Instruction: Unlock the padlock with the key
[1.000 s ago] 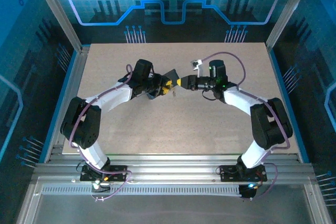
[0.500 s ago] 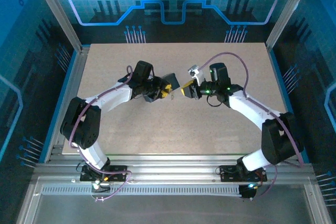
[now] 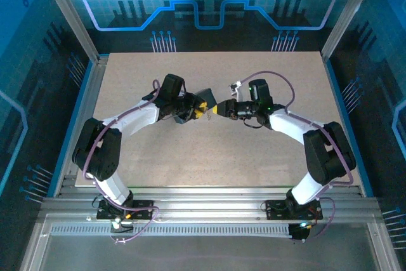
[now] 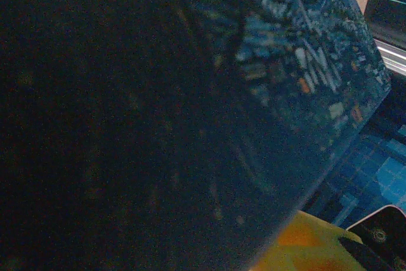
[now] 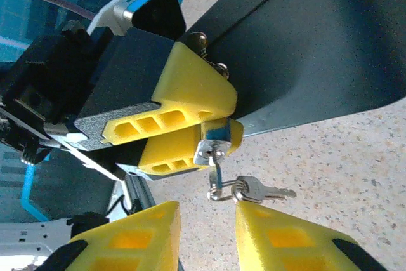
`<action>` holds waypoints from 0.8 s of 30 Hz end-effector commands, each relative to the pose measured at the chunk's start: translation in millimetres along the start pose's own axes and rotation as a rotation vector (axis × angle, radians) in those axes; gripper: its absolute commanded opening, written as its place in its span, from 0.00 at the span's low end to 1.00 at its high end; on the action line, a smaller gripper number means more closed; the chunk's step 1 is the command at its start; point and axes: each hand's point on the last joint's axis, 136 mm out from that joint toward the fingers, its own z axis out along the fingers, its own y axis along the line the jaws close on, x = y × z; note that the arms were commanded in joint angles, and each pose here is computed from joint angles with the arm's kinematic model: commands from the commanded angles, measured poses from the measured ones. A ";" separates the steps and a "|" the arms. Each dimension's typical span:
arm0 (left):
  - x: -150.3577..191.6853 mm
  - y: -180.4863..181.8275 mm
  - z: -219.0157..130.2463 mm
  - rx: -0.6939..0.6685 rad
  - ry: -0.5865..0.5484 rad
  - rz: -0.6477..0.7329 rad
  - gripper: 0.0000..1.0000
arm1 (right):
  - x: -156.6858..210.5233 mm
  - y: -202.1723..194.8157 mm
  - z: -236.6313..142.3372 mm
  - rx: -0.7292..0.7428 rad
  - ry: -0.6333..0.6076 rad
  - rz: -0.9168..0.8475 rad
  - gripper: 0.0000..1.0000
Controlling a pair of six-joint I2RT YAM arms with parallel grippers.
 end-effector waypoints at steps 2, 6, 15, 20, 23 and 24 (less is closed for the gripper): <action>8.0 -14.4 -9.4 0.058 0.012 0.016 0.00 | 0.5 5.1 12.5 -0.033 0.021 0.043 0.27; 7.4 -13.8 -8.9 0.056 0.012 0.013 0.00 | 2.2 4.8 18.9 -0.043 0.029 0.039 0.25; 7.5 -14.6 -8.6 0.059 0.012 0.014 0.00 | 2.9 7.3 25.8 -0.059 0.037 0.044 0.16; 6.9 -13.8 -8.6 0.057 0.011 0.011 0.00 | -0.2 12.7 27.7 -0.082 0.024 0.024 0.09; 8.2 -14.2 -9.0 0.058 0.012 0.013 0.00 | -0.5 14.9 29.2 -0.079 0.021 0.005 0.06; 8.5 -14.1 -9.5 0.057 0.012 0.013 0.00 | -0.5 15.3 29.8 -0.079 0.022 0.000 0.06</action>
